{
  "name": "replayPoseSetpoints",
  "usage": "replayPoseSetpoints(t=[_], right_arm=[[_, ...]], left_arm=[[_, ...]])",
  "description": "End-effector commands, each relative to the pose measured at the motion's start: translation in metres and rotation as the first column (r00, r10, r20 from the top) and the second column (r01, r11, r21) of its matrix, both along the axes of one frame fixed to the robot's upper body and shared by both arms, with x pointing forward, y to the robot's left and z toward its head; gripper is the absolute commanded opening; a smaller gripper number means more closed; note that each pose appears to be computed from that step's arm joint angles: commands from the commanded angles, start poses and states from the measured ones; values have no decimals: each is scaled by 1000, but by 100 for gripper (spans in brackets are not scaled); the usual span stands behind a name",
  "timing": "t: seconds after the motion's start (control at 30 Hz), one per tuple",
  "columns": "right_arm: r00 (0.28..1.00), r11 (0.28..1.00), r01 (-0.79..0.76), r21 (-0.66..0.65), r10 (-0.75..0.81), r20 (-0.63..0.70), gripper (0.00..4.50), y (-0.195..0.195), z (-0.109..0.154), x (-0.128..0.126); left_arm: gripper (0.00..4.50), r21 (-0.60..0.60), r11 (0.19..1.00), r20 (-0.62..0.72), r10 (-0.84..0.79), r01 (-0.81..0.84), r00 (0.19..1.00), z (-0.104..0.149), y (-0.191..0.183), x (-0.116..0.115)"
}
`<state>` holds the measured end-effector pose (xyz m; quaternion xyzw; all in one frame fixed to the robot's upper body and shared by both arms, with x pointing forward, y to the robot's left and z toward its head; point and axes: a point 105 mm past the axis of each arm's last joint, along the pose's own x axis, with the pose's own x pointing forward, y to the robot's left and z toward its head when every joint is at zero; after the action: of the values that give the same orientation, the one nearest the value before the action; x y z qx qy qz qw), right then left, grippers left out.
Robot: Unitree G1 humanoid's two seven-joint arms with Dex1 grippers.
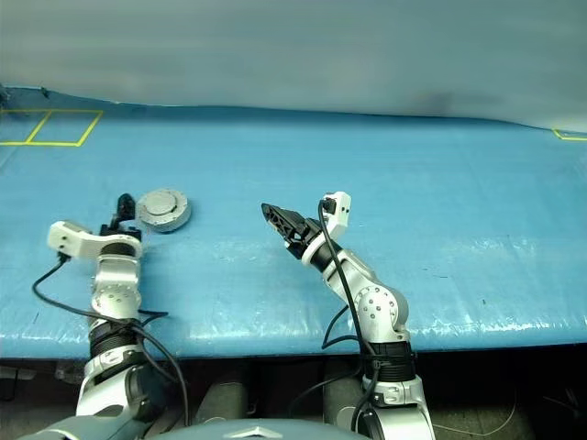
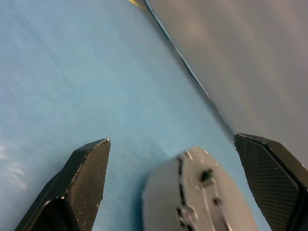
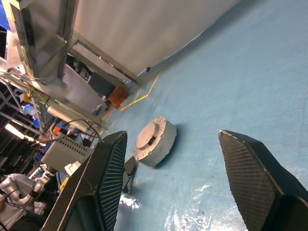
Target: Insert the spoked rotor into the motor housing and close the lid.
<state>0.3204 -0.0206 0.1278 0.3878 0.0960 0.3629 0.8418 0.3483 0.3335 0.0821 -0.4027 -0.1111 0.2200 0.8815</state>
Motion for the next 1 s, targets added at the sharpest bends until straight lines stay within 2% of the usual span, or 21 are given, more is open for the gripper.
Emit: replayPoseSetpoints(t=[0.03,0.1,0.2,0.27,0.33,0.4,0.5,0.57,0.6,0.7,0.73,0.83,1.0], right_arm=[[997,1000,5,-12,-4,77,320,1,13,-1],[989,995,45,-89,-31,147,320,-5,14,2],[968,986,128,-109,-100,232,320,-22,21,6],[947,975,178,-136,-132,293,320,-37,25,6],[927,959,220,-181,-147,346,320,-50,26,5],[903,943,249,-223,-143,404,320,-62,28,1],[895,916,237,-323,-77,440,320,-74,22,-6],[876,872,242,-426,-7,482,320,-82,16,-10],[870,851,242,-465,22,492,320,-85,13,-11],[864,811,210,-546,108,493,320,-93,4,-15],[865,801,174,-573,154,478,320,-93,0,-18],[863,762,116,-638,240,444,320,-96,-10,-22],[856,709,112,-696,286,430,320,-100,-17,-19]], left_arm=[[447,134,987,145,74,-93,987,48,16,-9],[447,199,977,225,36,-82,974,69,9,-9],[447,364,931,344,-145,11,928,105,-23,-4],[447,516,848,361,-340,117,868,124,-60,-2],[447,610,754,347,-530,242,774,134,-98,-3],[447,706,590,238,-719,392,653,130,-139,-6],[447,782,237,-51,-897,577,438,100,-191,-19],[447,771,42,-202,-930,635,307,79,-210,-32],[447,762,-19,-247,-933,648,263,72,-216,-37],[447,719,-271,-506,-835,640,215,38,-220,-44],[447,691,-331,-551,-817,643,172,30,-221,-50],[447,659,-396,-592,-797,639,117,22,-219,-57],[447,685,-379,-558,-822,622,114,30,-220,-57]])
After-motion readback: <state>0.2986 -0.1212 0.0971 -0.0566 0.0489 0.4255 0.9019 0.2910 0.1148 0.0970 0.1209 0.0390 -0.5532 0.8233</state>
